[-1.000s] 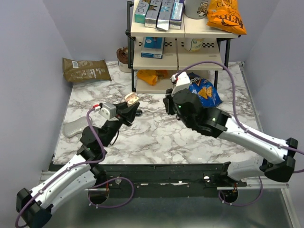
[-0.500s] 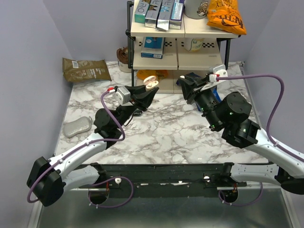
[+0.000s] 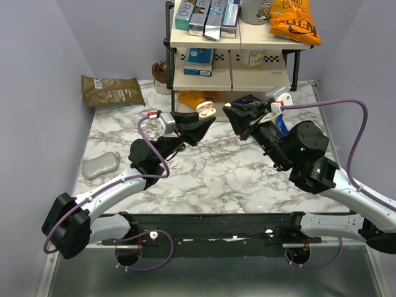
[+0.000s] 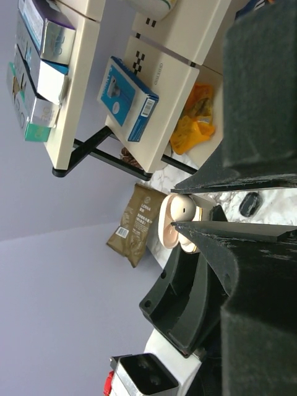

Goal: Insert the wireless bluetooth earbuds into the charging case
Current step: Place the earbud at the center of the board.

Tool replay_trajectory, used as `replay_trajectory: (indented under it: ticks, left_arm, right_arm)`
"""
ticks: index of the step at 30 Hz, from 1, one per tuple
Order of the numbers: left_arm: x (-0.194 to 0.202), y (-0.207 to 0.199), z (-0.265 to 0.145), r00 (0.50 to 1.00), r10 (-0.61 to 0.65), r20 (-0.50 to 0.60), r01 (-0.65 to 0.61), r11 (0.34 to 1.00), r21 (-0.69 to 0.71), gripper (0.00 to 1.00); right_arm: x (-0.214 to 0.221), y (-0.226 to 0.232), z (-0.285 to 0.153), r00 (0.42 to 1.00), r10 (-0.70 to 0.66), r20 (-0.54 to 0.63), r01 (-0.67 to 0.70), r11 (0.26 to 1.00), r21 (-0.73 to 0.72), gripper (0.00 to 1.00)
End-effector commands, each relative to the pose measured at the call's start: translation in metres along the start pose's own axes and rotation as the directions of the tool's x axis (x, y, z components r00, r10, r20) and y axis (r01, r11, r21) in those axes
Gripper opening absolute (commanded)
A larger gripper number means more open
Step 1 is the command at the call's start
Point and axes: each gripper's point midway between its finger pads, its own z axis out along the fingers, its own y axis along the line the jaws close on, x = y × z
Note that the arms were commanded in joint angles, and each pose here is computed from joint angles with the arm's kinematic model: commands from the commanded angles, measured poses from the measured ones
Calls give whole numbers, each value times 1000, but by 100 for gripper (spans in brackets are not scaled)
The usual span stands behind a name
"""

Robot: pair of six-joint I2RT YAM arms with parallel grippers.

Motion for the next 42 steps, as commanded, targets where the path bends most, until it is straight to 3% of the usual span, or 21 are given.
replay_trajectory:
  ticks: [1,6,20,42]
  left_arm:
    - [-24,-12,10,998,-14,58,10,998,60,0]
    - [-19,-8,17,999,-37,-7,38,999,39,0]
    - [2,3,32,990,-52,-129,52,999,-4,0]
    - [-14,-18,29,999,-10,-53,16,994,113,0]
  right_arm:
    - [-5,11,3,999,16,36,-14,999,-47,1]
    - [7,3,6,997,-26,76,25,1000,4,1]
    - [-22,-15,2,958,-84,274,57,993,104,1]
    - [-6,-10,15,961,-116,251,92,990,106,1]
